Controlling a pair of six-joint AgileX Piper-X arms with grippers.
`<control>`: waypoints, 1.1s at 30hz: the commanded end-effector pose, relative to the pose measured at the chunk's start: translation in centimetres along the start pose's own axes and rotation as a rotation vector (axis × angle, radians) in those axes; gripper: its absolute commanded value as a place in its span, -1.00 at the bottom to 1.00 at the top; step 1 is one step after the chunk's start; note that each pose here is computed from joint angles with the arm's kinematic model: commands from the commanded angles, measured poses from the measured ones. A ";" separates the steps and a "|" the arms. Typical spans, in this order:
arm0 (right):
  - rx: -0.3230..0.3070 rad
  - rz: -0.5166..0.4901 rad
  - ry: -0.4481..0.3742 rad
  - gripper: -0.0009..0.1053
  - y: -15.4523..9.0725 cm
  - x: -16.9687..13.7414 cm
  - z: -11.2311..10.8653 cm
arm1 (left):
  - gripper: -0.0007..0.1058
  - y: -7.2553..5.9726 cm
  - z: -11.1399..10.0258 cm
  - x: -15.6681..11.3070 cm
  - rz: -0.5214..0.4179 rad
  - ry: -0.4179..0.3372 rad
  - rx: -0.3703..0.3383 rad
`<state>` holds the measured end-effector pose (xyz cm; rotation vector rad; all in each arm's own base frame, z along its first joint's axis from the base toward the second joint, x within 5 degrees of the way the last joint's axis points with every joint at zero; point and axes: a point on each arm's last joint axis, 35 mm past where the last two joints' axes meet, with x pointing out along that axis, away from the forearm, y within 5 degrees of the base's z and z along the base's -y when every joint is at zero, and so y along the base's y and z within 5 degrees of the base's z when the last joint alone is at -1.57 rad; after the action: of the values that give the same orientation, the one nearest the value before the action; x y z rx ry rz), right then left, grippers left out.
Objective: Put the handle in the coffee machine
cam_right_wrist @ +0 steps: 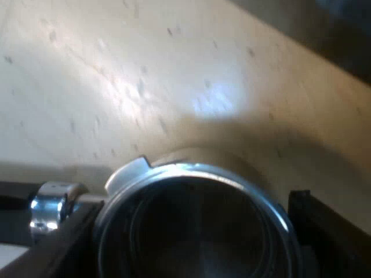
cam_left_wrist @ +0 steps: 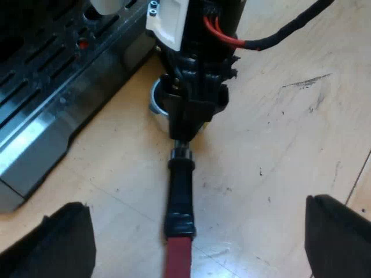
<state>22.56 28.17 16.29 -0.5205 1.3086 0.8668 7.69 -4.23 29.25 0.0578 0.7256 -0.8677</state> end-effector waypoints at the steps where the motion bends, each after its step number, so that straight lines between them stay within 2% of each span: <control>1: 0.021 0.009 -0.032 -0.98 0.2 -2.8 -0.2 | 0.42 0.0 0.4 -0.1 0.003 -0.034 0.029; 11: 0.106 -0.011 -0.046 -0.98 0.8 -7.5 -1.7 | 0.42 0.1 0.6 -0.1 0.007 -0.047 0.093; 13: 0.107 -0.018 -0.058 -0.98 1.0 -8.6 -2.1 | 0.42 0.0 0.6 -0.1 -0.010 -0.050 0.158; 20: 0.122 -0.053 -0.083 -0.98 1.2 -10.8 -3.0 | 0.42 0.2 0.6 0.6 -0.077 -0.080 0.233; 23: 0.132 -0.053 -0.090 -0.98 1.3 -11.3 -3.2 | 0.42 0.4 0.2 1.4 -0.147 -0.067 0.234; 27: 0.149 -0.051 -0.101 -0.98 1.3 -11.6 -3.1 | 0.42 0.6 0.0 1.9 -0.176 -0.050 0.228; 30: 0.148 -0.051 -0.108 -0.98 1.3 -11.7 -3.0 | 0.42 1.6 0.0 3.5 -0.199 0.013 0.241; 33: 0.151 -0.048 -0.138 -0.98 1.4 -12.6 -2.4 | 0.42 2.5 0.1 4.8 -0.217 0.060 0.224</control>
<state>19.46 24.07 26.86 -0.3962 1.2560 0.7330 11.27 -5.80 26.00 0.2034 0.7052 -1.1416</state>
